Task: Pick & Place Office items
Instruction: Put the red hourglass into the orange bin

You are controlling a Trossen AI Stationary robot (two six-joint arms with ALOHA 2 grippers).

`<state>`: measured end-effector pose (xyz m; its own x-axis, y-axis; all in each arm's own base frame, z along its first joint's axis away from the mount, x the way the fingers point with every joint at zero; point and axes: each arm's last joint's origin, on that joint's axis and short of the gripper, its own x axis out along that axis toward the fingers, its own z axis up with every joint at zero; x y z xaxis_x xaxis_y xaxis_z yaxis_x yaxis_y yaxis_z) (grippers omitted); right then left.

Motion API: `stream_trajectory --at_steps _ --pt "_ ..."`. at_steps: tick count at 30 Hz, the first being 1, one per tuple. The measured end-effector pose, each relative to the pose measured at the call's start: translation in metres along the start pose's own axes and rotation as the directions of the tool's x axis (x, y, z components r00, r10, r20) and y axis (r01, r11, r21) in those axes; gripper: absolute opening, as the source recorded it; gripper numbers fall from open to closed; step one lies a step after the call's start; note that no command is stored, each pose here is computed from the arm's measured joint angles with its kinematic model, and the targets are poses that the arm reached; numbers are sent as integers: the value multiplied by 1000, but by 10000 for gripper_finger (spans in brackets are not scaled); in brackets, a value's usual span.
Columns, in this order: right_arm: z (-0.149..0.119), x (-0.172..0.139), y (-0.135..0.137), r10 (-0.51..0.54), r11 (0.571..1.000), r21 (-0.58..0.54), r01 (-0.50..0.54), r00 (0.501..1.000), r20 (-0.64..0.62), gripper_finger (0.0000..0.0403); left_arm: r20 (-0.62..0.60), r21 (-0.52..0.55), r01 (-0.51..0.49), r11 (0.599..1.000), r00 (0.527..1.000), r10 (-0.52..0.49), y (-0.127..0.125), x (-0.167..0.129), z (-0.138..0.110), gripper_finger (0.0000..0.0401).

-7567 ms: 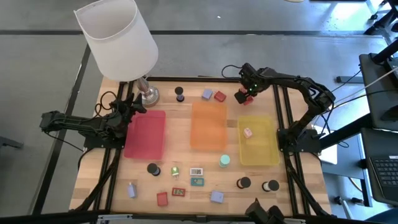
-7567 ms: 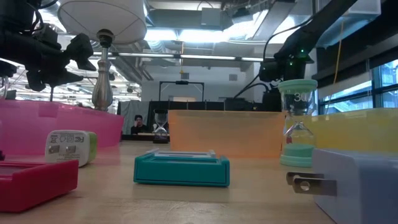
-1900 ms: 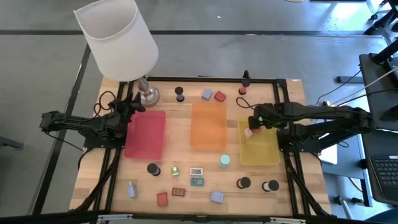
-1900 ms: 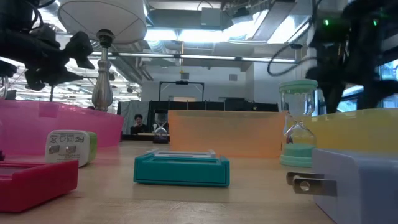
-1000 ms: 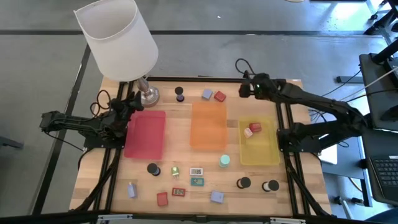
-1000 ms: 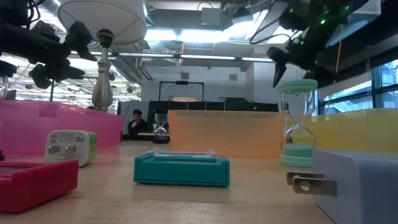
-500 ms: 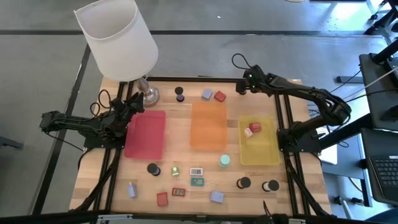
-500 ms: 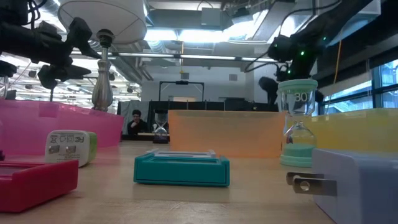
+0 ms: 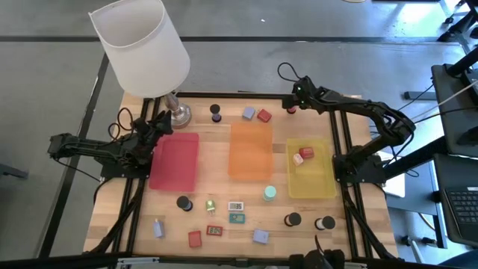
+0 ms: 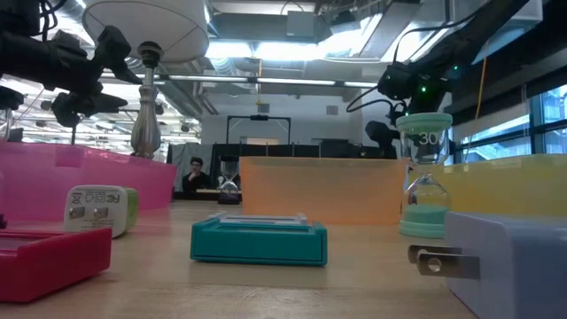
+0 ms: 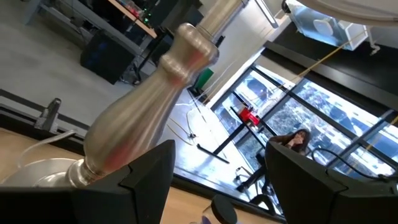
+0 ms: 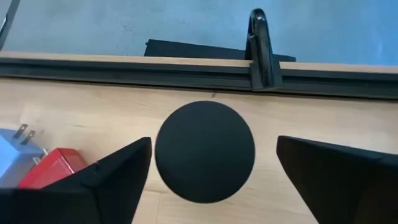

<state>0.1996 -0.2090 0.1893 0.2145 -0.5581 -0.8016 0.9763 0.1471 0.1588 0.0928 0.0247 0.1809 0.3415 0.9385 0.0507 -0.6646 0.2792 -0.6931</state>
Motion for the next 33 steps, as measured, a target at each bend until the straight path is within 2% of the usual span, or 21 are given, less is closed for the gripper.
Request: stream_trajectory --at_steps 12,19,22,26,28,33 --pt "0 0 0 1 1000 -19 -1 1000 1 210 11 0 -18 1000 1000 18 1 0 0 246" --pt "0 -2 0 5 1000 -18 -5 1000 1 210 11 1 -18 1000 1000 18 1 0 0 246" --pt "4 -11 -1 22 1000 -11 -22 999 24 210 11 1 -17 1000 1000 17 1 0 0 246" --pt "19 -41 5 93 996 -6 -93 989 116 212 9 1 -14 1000 1000 14 1 0 0 246" --pt "26 -60 11 162 987 -13 -162 974 159 212 9 1 -14 1000 1000 14 1 0 0 246" --pt "28 -105 34 371 929 -84 -362 909 190 213 9 2 -15 1000 1000 15 1 0 0 246"
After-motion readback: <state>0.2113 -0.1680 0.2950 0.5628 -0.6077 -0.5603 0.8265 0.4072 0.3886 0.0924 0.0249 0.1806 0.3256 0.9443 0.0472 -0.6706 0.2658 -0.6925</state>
